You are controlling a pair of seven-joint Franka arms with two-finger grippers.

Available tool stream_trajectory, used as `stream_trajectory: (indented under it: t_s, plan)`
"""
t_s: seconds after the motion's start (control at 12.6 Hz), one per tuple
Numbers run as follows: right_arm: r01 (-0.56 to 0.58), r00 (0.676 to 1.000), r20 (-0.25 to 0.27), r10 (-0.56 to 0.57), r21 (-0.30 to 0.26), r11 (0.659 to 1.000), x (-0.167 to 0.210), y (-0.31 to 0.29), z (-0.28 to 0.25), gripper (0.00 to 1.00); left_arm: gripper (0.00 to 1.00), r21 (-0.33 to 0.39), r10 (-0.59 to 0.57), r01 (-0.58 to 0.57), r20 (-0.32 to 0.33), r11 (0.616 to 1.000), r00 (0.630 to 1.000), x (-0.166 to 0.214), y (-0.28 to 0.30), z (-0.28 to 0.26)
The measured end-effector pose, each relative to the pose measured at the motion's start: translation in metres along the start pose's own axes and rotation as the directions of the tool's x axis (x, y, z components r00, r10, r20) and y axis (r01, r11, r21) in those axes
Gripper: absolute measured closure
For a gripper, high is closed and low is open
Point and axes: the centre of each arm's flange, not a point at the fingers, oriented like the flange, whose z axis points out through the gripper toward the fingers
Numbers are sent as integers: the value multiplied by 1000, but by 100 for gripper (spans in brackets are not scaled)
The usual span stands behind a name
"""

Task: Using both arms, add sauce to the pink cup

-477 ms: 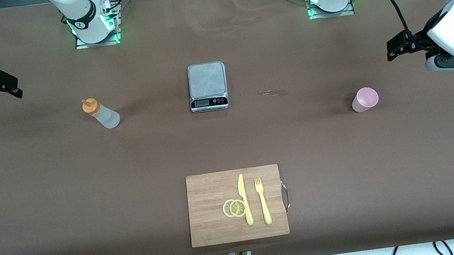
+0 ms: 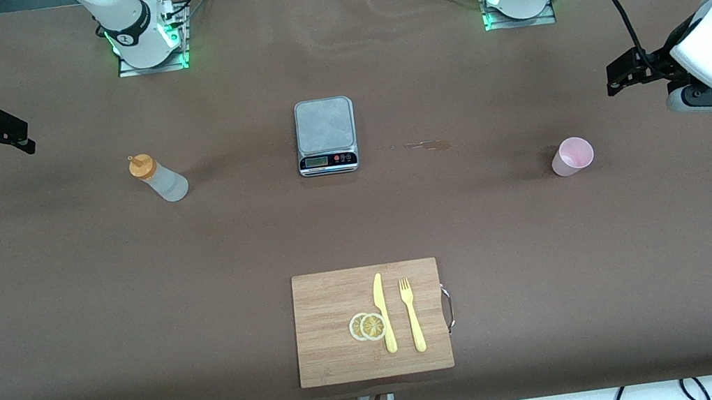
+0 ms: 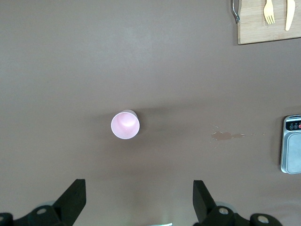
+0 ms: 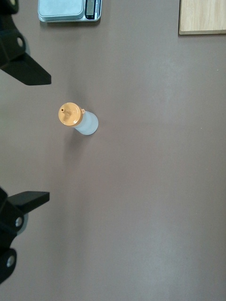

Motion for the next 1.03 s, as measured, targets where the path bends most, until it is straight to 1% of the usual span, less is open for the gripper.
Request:
stream_trajectory:
  t_s: [0.48, 0.8, 1.03]
  plan:
    - [-1, 1000, 0, 1, 0, 1000, 0, 0, 0, 0, 0, 1, 4, -4, -1, 1000, 1000, 0, 2, 0]
    - [-1, 1000, 0, 1, 0, 1000, 0, 0, 0, 0, 0, 4, 29, -29, 1, 1000, 1000, 0, 18, 0]
    - [-1, 1000, 0, 1, 0, 1000, 0, 1, 0, 0, 0, 4, 28, -28, 4, 1000, 1000, 1, 18, 2]
